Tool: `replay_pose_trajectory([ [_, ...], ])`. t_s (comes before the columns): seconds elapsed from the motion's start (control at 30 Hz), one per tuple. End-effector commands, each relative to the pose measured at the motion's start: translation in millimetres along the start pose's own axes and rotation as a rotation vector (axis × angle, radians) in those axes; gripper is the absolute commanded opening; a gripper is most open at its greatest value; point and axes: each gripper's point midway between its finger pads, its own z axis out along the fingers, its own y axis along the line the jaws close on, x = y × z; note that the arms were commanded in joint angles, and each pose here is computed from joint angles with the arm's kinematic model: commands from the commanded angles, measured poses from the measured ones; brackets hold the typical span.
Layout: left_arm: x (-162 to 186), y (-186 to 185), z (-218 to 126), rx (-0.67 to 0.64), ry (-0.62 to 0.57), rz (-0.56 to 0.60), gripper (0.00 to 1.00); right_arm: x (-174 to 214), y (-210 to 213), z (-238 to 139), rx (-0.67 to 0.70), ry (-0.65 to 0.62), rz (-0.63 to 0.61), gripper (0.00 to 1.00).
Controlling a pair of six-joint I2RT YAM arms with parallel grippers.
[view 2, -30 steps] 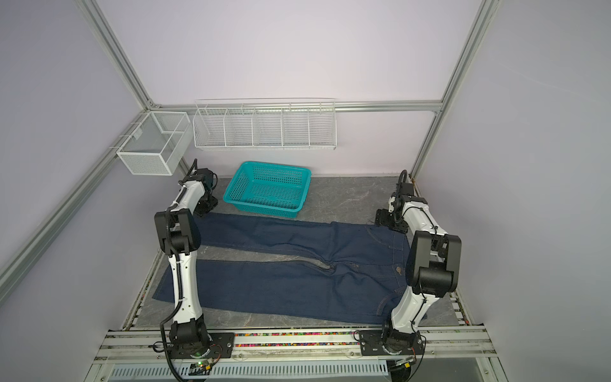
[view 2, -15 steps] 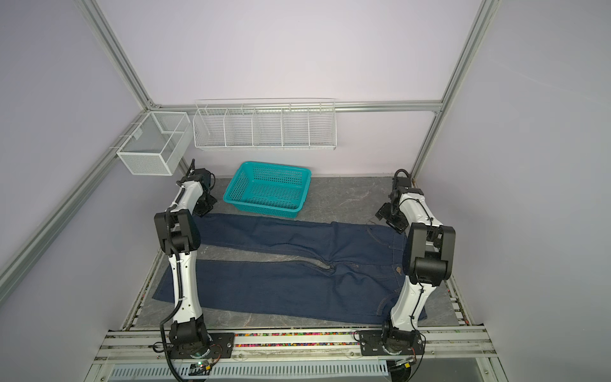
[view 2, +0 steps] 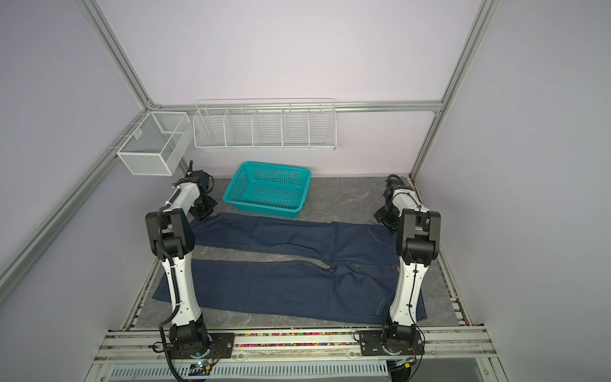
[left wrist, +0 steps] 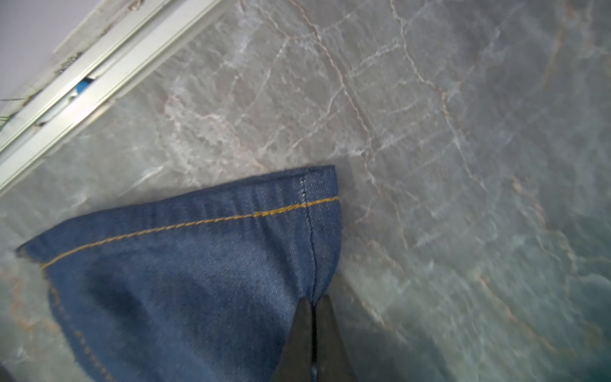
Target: Fold and stack the trousers
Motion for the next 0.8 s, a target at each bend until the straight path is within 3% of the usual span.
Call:
replay_pose_trajectory([
  [0.0,-7.5,2.8,-24.6,0.035,-0.035,0.001,0.0,0.6,-10.9,17.2,0.067,0.015,0.037,0.68],
  [0.27,-7.3,17.0,-54.0,0.053,-0.074,0.026,0.0,5.5,-19.6,23.0,0.068,0.026,0.008,0.33],
  [0.43,-10.5,29.0,-79.7,0.051,-0.115,0.045,0.0,-10.4,-10.7,-7.9,0.013,-0.053,-0.048,0.11],
  [0.53,-11.5,36.3,-94.4,0.053,-0.137,0.049,0.0,-15.8,-3.5,-34.6,-0.05,-0.094,-0.077,0.06],
  [0.77,-3.9,62.2,-116.8,0.026,-0.172,0.065,0.0,8.6,3.7,-80.1,-0.255,-0.102,-0.126,0.06],
])
